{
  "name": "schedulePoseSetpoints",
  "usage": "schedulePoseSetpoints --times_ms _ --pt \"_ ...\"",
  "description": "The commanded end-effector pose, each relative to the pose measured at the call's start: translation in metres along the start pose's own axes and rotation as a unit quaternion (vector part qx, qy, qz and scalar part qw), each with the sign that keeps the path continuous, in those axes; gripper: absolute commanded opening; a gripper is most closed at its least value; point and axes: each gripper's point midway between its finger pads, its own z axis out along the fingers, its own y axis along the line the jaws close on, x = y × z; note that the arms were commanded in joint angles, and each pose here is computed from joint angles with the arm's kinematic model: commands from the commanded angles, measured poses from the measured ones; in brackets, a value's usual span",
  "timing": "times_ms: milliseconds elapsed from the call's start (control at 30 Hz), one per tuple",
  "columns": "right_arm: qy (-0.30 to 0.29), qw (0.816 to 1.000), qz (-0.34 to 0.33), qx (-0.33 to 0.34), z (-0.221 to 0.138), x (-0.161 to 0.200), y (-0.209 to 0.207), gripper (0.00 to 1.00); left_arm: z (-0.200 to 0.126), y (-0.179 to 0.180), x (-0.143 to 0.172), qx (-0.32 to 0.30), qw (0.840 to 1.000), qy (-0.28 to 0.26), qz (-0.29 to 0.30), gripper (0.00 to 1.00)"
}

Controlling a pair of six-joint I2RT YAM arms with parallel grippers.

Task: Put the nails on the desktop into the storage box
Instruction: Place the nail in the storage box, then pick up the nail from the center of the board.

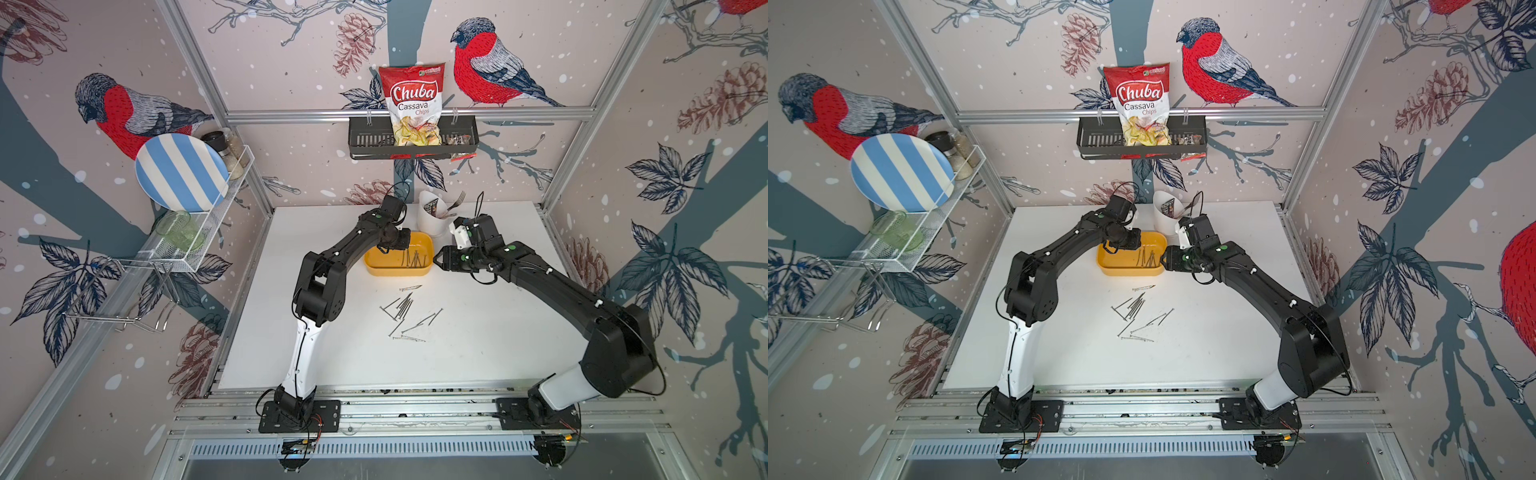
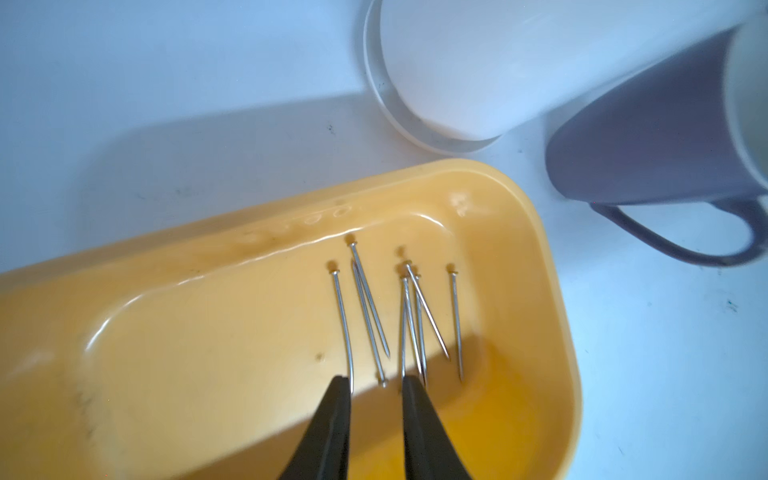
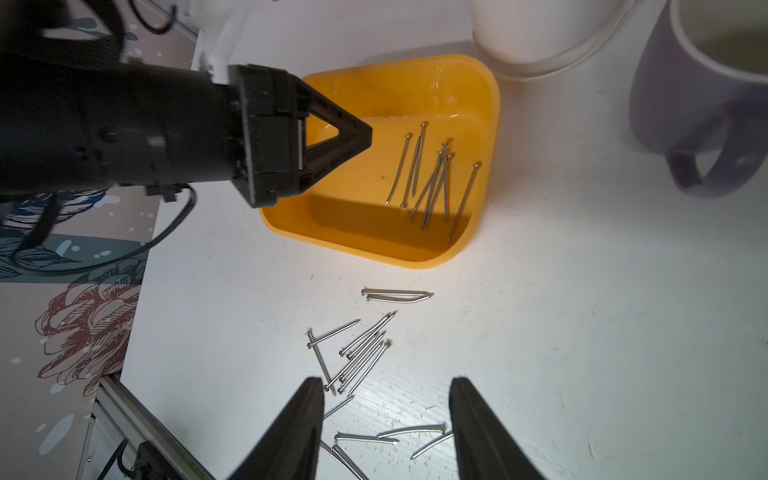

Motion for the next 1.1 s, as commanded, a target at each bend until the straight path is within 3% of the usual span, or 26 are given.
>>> schedulePoseSetpoints --times_ms 0,300,633,800,1067 --pt "-0.008 0.999 0.031 0.010 0.003 -0.006 0.003 0.52 -0.025 0.002 0.010 0.008 1.000 0.004 0.011 0.26" --pt "0.036 0.998 0.035 0.046 0.021 0.009 0.011 0.52 -0.055 -0.001 0.076 0.054 0.998 0.027 0.000 0.26" --pt "0.129 0.989 -0.012 0.069 0.033 0.046 -0.021 0.51 -0.060 0.004 0.150 0.009 0.997 0.064 -0.031 0.26" --pt "0.159 0.986 -0.003 0.049 0.037 0.071 -0.022 0.51 -0.067 -0.009 0.161 0.008 0.997 0.060 -0.041 0.26" --pt "0.190 0.976 0.051 0.093 0.041 0.107 -0.036 0.51 -0.069 -0.018 0.166 0.013 0.998 0.063 -0.005 0.26"
